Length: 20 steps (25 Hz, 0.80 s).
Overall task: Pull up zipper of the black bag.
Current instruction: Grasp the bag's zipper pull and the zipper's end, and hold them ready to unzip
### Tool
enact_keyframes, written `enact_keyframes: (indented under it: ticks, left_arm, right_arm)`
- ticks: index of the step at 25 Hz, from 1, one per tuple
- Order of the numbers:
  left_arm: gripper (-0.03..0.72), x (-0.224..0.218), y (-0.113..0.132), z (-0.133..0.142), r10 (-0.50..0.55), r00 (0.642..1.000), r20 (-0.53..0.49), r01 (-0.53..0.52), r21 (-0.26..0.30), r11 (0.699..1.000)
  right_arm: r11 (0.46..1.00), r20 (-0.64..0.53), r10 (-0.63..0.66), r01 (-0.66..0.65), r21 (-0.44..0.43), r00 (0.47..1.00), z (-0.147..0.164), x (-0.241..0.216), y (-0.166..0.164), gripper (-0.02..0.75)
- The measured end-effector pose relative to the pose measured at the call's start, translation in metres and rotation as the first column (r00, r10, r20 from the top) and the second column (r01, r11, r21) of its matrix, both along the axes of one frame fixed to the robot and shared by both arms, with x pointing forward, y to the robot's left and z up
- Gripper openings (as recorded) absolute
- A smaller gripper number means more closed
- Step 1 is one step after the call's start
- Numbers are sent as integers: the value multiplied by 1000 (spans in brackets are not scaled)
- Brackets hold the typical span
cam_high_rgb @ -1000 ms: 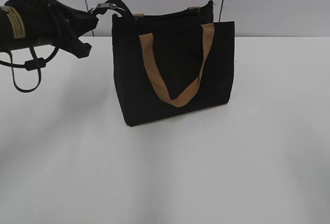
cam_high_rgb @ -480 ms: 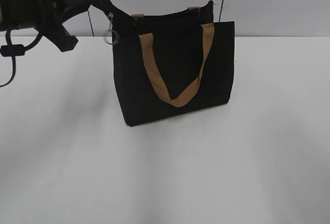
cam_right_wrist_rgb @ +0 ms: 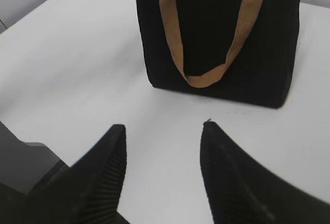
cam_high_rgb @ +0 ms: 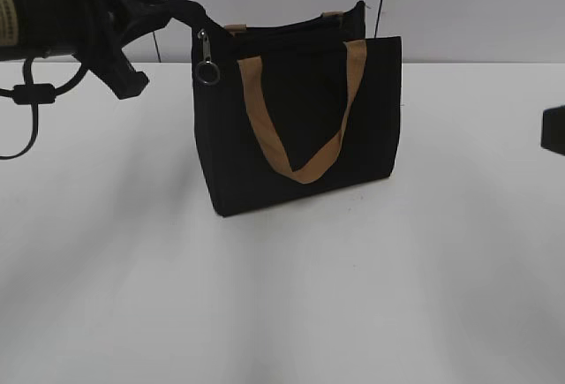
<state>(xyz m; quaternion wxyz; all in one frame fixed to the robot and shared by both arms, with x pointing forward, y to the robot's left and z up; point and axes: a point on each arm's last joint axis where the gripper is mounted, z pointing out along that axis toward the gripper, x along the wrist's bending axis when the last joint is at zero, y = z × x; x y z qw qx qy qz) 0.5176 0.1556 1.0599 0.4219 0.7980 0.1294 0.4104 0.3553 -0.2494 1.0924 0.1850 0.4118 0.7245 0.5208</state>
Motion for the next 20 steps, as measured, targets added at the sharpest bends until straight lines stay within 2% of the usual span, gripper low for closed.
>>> enact_keyframes:
  ticks: [5, 9, 13, 20]
  left_arm:
    - [16, -1, 1, 3, 10, 1000, -1, -10, -27, 1000]
    - [16, -1, 1, 4, 11, 1000, -2, -11, -35, 999]
    - [16, -2, 1, 7, 7, 1000, 7, -6, -46, 999]
    - [16, -4, 1, 11, 10, 1000, 13, -9, -71, 997]
  right_arm:
    - [999, 27, 29, -29, 25, 999, 8, 22, 0, 358]
    - [997, -4, 67, -67, 25, 998, 2, 43, 3, 358]
    - [990, 0, 144, -144, 2, 990, 0, 56, 21, 358]
    - [982, -4, 183, -183, -41, 983, -4, 91, 58, 358]
